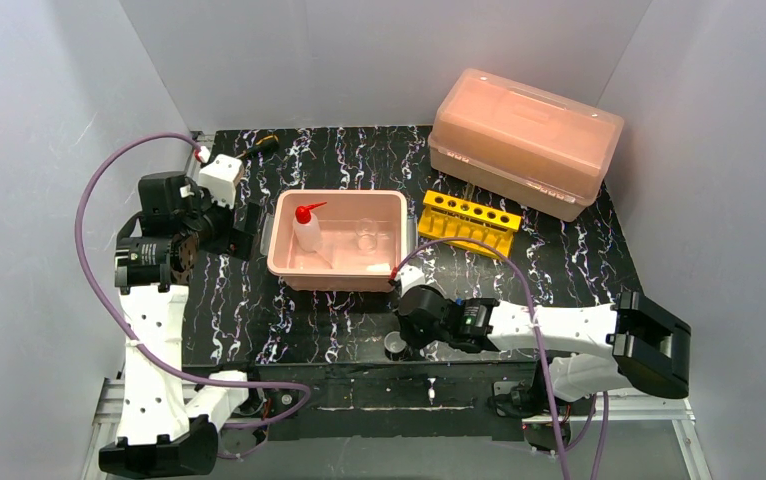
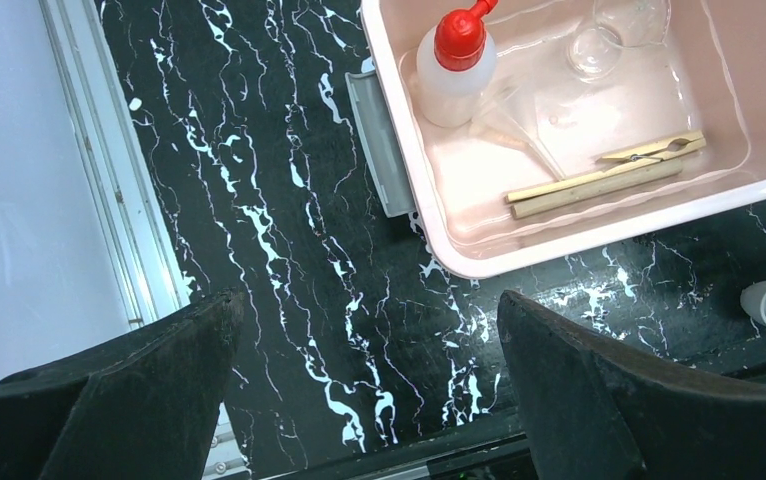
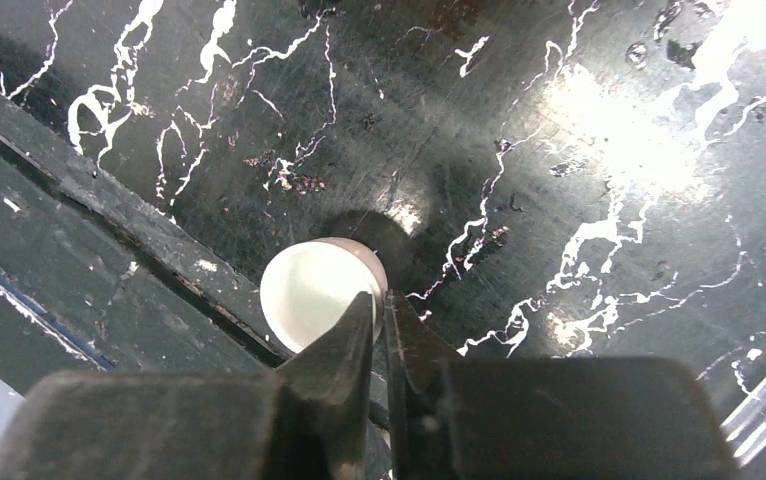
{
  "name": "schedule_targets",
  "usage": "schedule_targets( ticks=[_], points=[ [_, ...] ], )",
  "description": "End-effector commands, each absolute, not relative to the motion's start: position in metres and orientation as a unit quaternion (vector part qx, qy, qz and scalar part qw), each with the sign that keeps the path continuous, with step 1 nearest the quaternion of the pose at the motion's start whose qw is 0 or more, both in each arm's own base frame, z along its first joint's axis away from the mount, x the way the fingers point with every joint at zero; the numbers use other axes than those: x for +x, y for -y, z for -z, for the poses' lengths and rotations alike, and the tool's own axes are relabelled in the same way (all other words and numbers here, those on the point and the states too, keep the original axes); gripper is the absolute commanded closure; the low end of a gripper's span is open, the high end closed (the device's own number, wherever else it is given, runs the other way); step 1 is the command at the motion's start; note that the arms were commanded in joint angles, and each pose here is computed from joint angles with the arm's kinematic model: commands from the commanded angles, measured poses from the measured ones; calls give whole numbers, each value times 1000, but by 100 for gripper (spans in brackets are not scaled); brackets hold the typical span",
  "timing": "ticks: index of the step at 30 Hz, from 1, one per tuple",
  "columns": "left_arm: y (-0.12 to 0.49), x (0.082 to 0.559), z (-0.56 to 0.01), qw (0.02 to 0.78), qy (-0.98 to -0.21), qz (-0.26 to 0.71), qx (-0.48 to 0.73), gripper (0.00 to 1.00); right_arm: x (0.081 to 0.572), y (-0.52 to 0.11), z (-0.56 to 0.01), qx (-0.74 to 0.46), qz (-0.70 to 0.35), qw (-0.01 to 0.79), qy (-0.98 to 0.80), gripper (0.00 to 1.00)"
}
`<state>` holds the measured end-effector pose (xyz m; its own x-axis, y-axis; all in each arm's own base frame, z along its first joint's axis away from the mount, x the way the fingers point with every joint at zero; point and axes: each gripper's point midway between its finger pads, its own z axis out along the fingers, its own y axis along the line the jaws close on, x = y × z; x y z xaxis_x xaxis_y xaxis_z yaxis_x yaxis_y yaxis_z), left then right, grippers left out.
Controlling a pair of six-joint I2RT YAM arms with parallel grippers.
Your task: Organize the chemistry lab equipment
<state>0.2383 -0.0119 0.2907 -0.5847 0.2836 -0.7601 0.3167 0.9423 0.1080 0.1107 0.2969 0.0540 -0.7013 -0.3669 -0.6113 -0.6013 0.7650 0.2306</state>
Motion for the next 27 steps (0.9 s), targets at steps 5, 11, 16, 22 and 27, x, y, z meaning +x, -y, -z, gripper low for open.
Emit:
schedule_targets(
  ticks=[5,11,16,22,27],
  points=[
    [8,231,-287,428,-887,6,175,2,121,-308,-98,-272,-228,319,-879,94],
    [9,230,-286,429,-886,6,177,2,121,-309,-98,-280,-219,310,-882,87],
    [9,228,-285,431,-884,5,182,2,122,-302,-85,-280,-197,303,-890,56],
    [9,228,-285,431,-884,5,184,2,118,-300,-65,-278,-191,288,-896,57],
    [8,228,-287,431,-883,2,185,2,115,-301,-48,-276,-188,275,-902,63]
  ],
)
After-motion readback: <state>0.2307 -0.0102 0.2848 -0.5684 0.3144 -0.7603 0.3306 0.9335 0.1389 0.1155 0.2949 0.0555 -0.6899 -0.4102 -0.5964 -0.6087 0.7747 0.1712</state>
